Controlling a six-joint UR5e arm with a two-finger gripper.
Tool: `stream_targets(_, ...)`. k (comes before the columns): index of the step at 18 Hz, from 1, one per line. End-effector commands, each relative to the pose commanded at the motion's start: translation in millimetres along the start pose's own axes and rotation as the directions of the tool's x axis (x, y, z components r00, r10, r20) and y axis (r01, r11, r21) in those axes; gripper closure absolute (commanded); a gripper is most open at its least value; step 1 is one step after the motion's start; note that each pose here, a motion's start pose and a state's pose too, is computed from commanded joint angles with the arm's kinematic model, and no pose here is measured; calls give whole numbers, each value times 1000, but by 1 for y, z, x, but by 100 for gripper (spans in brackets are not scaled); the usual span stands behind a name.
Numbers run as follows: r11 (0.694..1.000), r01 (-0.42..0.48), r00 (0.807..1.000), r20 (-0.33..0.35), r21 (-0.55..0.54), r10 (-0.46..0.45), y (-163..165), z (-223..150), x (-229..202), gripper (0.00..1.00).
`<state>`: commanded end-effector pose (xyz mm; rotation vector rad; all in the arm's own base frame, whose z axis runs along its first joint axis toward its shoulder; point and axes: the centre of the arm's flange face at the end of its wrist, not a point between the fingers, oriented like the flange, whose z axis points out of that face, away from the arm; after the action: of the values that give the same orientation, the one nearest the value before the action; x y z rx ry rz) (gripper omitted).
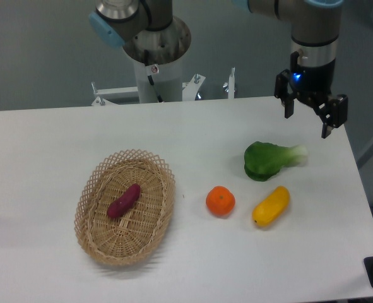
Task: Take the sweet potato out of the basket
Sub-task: 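Move the open gripper over the basket above the purple sweet potato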
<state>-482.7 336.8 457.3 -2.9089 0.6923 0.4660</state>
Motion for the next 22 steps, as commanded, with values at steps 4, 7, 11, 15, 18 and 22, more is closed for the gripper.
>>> stream_targets(4, 1000, -3, 1000, -5, 1, 3, -2, 1, 1, 0)
stream_targets(7, 1000, 5, 1000, -11, 6, -5, -11, -1, 13, 0)
stream_targets(11, 993, 93, 995, -49, 79, -89, -47, 11, 31, 0)
stream_targets(15, 956, 267, 961, -108, 121, -254, -94, 17, 46, 0)
stream_targets(18, 943, 309, 943, -169, 122, -287, -139, 33, 69, 0)
stream_targets(22, 910, 402, 901, -218, 103, -374, -206, 53, 104, 0)
